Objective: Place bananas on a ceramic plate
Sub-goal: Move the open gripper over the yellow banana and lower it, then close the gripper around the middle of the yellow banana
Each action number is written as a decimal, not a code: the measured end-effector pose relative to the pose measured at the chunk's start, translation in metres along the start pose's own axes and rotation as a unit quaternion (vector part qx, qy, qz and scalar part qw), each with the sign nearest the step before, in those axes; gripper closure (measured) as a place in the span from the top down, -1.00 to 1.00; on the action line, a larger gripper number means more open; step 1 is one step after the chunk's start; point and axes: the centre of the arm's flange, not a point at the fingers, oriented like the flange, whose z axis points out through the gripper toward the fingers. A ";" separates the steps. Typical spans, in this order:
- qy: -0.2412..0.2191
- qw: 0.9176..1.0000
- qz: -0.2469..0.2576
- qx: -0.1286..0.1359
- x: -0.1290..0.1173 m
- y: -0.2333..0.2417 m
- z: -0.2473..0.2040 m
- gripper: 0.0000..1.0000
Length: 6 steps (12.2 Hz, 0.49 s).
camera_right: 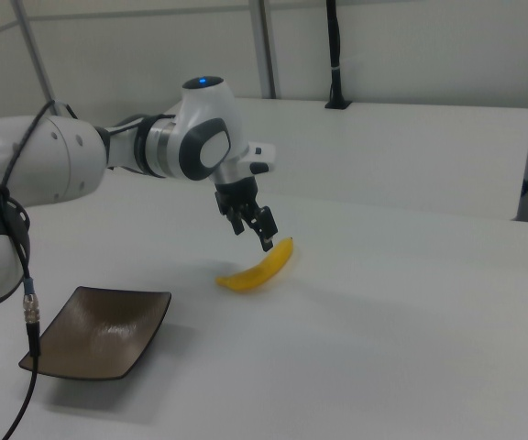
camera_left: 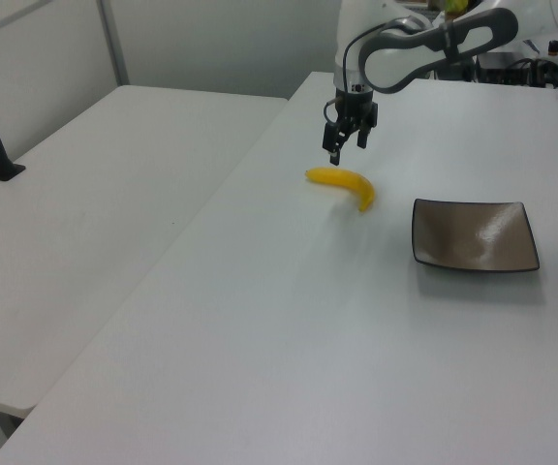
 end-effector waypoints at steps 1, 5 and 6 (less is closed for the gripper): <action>0.000 1.000 0.000 0.000 0.000 -0.001 0.006 1.00; -0.003 1.000 0.000 -0.002 0.001 0.001 0.032 1.00; -0.002 1.000 -0.001 -0.006 0.002 0.003 0.039 1.00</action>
